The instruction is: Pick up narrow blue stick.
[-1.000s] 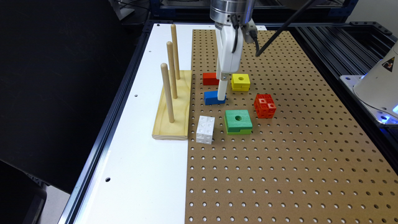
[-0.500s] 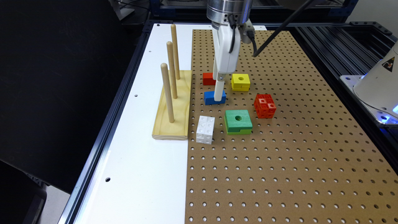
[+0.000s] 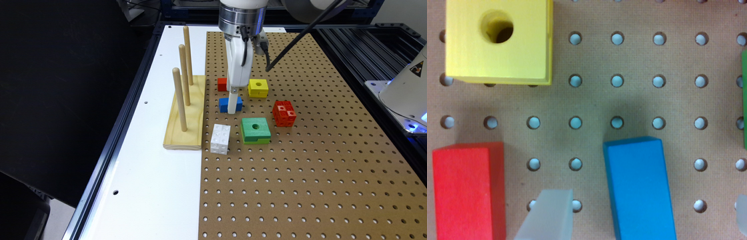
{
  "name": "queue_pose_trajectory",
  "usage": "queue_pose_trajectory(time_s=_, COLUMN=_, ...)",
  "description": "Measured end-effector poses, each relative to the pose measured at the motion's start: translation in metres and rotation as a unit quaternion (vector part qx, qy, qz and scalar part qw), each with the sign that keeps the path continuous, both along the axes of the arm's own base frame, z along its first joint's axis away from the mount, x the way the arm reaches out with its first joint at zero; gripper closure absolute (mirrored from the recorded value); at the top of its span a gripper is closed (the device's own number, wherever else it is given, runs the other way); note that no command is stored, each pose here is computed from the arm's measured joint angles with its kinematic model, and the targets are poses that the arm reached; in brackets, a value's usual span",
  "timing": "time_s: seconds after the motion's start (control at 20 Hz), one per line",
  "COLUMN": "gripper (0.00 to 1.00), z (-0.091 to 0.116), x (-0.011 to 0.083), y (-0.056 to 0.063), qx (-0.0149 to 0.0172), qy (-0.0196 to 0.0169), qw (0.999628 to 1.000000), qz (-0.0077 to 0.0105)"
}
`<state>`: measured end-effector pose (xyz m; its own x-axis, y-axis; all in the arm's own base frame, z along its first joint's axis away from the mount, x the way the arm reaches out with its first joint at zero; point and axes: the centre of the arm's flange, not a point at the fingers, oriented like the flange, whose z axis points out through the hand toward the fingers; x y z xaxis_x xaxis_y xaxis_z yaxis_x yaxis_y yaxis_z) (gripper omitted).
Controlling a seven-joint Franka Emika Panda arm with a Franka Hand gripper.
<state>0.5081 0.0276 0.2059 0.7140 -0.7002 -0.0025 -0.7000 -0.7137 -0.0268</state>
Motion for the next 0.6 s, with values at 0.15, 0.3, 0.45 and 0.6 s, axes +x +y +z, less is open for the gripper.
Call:
queue_pose_trajectory(time_s=0.15, gripper=0.00, z=-0.010, x=-0.0003, y=0.000, qx=0.0003, qy=0.0008, qw=1.000000, qz=-0.0002)
queue_pose_trajectory(time_s=0.3, gripper=0.00, z=-0.016, x=0.0006, y=0.000, qx=0.0006, qy=0.0005, qw=1.000000, qz=-0.0004)
queue_pose_trajectory(time_s=0.45, gripper=0.00, z=-0.022, x=0.0006, y=0.000, qx=0.0008, qy=0.0027, qw=0.999996, qz=-0.0005)
queue_pose_trajectory(time_s=0.6, gripper=0.00, z=-0.030, x=0.0007, y=0.000, qx=0.0012, qy=0.0006, qw=0.999999, qz=-0.0007)
